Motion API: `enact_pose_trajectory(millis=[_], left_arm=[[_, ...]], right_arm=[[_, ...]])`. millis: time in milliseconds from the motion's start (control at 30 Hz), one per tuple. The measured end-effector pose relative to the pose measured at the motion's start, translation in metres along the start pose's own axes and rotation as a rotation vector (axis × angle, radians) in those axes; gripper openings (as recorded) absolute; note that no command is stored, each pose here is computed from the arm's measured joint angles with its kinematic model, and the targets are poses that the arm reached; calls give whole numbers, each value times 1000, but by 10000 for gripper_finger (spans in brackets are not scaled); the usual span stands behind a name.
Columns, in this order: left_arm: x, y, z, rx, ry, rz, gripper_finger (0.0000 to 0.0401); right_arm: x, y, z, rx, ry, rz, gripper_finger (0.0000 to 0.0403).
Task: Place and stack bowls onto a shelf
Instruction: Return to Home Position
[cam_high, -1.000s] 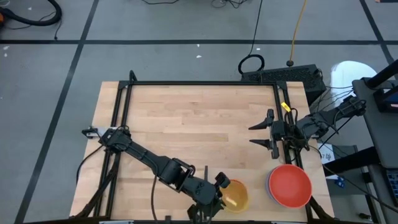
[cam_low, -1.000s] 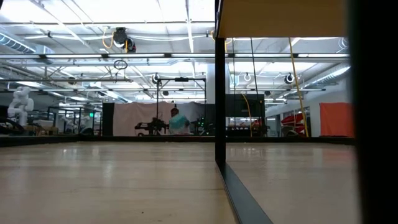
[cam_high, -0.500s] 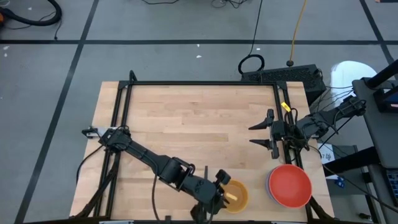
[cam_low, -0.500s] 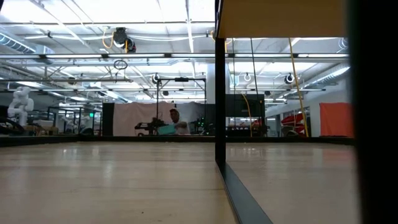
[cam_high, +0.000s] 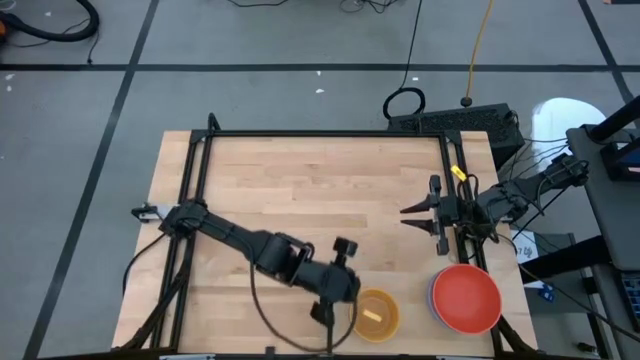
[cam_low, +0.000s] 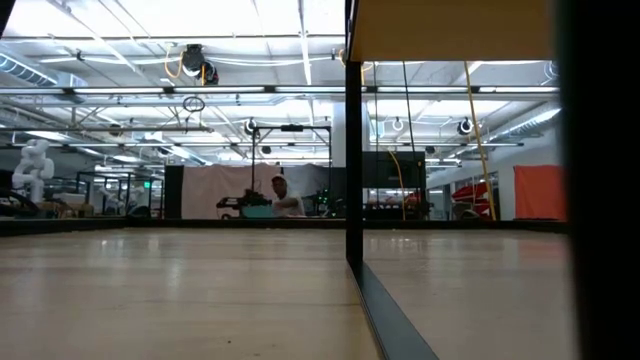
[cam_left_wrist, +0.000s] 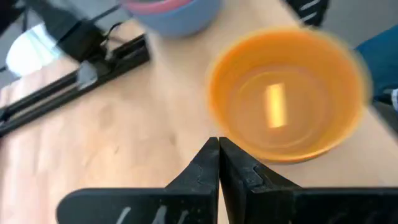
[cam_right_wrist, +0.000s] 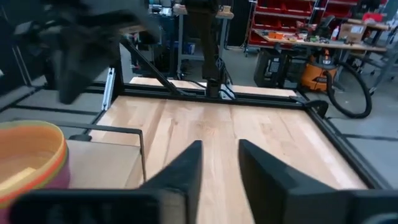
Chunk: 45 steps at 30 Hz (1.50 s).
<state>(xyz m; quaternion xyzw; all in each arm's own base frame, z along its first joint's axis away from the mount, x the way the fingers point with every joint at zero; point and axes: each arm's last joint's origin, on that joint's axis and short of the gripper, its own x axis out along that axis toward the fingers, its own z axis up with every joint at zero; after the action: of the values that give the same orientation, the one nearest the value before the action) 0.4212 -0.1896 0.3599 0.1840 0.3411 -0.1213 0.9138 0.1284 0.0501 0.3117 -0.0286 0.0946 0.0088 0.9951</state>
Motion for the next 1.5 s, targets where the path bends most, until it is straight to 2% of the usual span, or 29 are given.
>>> enact_pose_trajectory(millis=[167,233,400,467,533,600,700,900,967,1033,1200,1400,1500], left_arm=[[-15,21,-11,-33,99,26,5],[-29,27,-15,-41,149,47,6],[-43,38,-24,-70,210,109,7],[-44,42,-24,-84,171,125,7],[-46,41,-36,-83,192,123,7],[-41,43,-44,-109,129,137,7],[-42,43,-74,-144,110,156,7],[-72,42,-124,-234,-135,221,7],[-78,38,-149,-232,-154,235,7],[-85,35,-166,-229,-242,256,7],[-96,27,-215,-224,-341,286,8],[-99,18,-257,-274,-494,306,8],[-99,14,-278,-266,-504,313,8]], right_arm=[[0,0,1,-31,-13,1,24],[0,1,1,-46,-11,28,6],[1,3,0,-68,-8,82,9],[1,4,-3,-96,-12,107,6],[4,5,-9,-118,-21,121,2],[6,6,-16,-117,-45,131,1],[9,7,-26,-110,-64,130,1],[9,6,-38,-106,-40,122,0],[10,5,-42,-96,-29,116,0],[11,5,-47,-89,-19,114,0],[14,6,-60,-94,-24,139,0],[19,4,-78,-72,-70,136,0],[21,2,-89,-70,-68,147,0]])
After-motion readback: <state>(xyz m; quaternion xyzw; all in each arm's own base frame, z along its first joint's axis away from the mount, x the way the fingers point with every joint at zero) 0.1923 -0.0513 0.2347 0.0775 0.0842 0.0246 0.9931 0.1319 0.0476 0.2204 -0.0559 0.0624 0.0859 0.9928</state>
